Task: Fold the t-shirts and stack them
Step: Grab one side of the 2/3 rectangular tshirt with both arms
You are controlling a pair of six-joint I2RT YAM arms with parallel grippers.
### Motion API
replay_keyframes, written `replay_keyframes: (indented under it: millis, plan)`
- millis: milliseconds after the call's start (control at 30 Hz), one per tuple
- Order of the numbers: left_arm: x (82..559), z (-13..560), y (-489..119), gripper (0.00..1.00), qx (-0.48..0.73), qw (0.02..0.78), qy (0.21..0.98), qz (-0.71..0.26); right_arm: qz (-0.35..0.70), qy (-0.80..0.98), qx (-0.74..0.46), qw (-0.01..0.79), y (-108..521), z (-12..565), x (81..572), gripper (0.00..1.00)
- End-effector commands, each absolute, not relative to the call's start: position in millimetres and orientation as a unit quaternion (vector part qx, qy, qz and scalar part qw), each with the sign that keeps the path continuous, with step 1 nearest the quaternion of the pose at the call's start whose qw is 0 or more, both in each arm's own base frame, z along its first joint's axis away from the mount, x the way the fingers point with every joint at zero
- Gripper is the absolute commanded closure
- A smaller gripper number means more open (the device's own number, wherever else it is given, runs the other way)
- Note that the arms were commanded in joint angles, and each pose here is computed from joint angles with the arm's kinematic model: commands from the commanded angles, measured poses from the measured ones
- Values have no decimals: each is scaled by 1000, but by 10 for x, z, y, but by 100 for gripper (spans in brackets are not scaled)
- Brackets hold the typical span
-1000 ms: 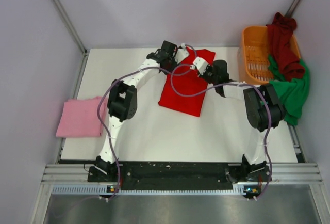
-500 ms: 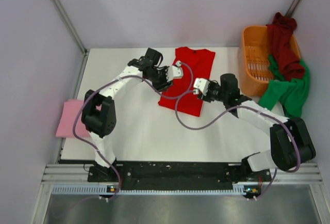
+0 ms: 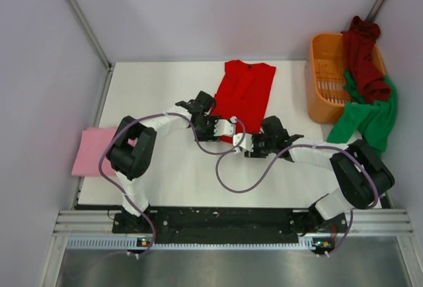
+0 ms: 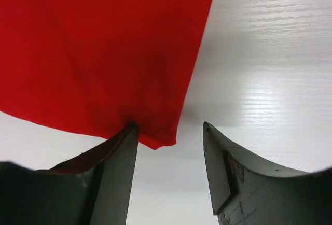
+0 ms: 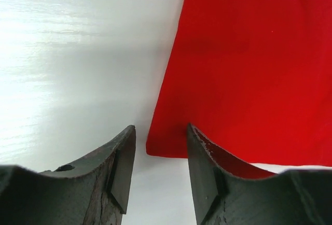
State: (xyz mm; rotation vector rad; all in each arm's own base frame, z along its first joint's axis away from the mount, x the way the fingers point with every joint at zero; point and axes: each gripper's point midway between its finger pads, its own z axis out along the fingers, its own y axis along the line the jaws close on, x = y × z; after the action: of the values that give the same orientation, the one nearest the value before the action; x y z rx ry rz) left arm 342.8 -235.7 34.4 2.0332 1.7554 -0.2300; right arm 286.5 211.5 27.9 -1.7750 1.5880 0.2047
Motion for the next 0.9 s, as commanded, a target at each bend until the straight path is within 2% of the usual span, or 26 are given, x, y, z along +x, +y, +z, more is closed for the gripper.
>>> replay_keyframes:
  millis: [0,100,133,167,200,267,400,500,667,867]
  plan:
    - [3583,231,-2275,43,748,222,624,-27,48,635,-678,366,2067,239,2995,58]
    - [3594,188,-2240,46,743,214,634,-16,37,641,-676,362,2036,218,3032,65]
    - [3600,181,-2241,48,742,213,635,-15,35,642,-677,359,2030,204,3034,70]
    - [3592,175,-2250,54,743,213,634,-17,33,644,-677,355,2020,198,3038,79]
    - [3585,173,-2250,65,741,213,637,-19,32,647,-675,354,2007,196,3041,87]
    - [3573,208,-2274,100,733,216,644,-23,35,652,-675,344,1986,204,2996,100]
    - [3519,366,-2241,100,709,215,671,-29,33,649,-675,349,2007,359,2912,100]
    - [3302,490,-2178,100,701,200,683,-51,39,651,-675,345,2034,492,2763,100]
    - [2724,683,-2060,100,697,162,691,-105,77,629,-692,346,2092,786,2280,100]
    - [1889,937,-1883,100,698,81,694,-158,145,598,-707,349,2098,1163,1644,100]
